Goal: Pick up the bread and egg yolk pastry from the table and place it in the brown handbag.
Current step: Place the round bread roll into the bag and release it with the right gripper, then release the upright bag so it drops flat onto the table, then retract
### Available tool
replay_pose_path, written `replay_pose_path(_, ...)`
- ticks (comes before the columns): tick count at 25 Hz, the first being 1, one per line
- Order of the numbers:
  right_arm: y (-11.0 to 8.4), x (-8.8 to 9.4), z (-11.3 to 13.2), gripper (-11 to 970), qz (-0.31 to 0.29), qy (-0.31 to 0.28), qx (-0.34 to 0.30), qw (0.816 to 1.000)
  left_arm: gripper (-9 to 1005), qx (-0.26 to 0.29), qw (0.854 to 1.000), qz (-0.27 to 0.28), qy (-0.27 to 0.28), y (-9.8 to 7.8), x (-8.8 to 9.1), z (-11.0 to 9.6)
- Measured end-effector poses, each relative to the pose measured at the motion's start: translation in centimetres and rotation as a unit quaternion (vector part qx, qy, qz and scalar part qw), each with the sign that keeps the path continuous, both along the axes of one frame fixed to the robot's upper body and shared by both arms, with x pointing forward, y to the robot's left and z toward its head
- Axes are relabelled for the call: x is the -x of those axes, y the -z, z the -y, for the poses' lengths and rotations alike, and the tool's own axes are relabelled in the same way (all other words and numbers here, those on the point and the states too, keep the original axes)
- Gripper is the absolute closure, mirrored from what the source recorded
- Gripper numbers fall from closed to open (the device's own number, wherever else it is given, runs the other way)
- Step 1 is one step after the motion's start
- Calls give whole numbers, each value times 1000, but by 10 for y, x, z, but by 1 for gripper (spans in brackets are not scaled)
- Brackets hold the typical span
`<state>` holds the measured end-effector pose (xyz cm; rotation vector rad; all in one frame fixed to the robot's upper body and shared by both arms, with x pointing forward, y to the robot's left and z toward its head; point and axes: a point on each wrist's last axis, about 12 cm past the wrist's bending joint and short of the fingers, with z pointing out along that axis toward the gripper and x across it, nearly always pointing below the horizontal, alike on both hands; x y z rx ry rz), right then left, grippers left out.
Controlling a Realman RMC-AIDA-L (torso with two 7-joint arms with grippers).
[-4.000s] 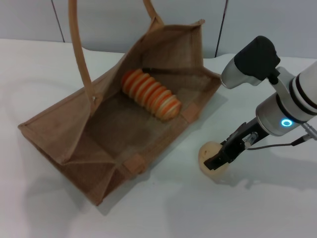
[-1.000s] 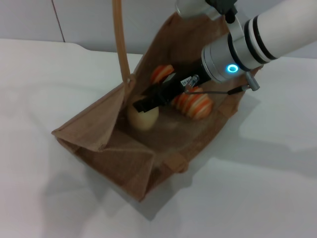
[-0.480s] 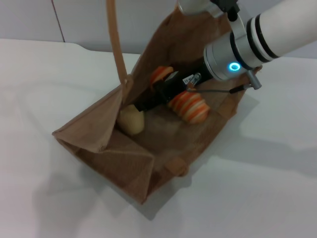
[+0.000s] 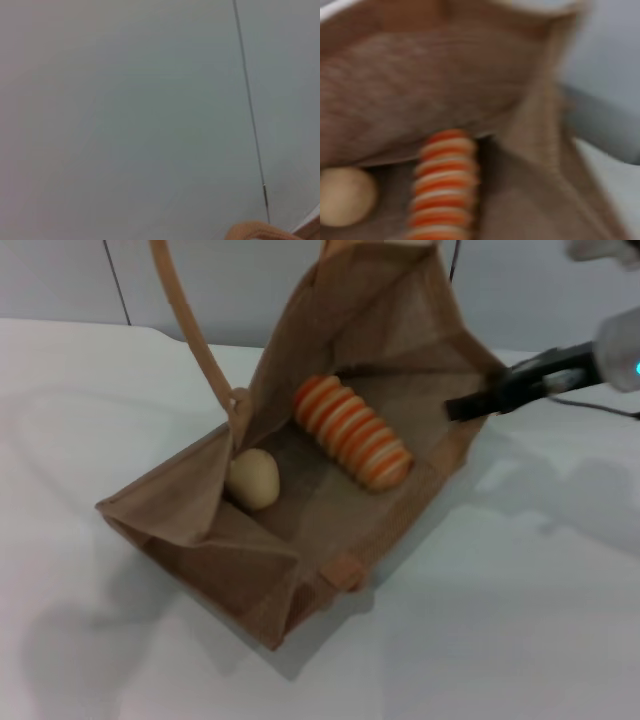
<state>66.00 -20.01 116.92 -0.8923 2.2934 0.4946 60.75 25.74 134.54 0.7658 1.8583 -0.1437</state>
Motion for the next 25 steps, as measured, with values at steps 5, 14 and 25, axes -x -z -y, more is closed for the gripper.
replay_pose_path(5, -3, 5, 35, 108, 29, 51, 7, 998, 882, 17, 1000, -9, -8, 13, -4, -6)
replay_pose_path(14, -10, 2, 69, 109, 71, 117, -16, 990, 882, 79, 996, -26, 42, 45, -13, -11)
replay_pose_path(25, -9, 5, 78, 110, 210, 133, -161, 955, 756, 153, 978, 20, 138, 90, -20, -5)
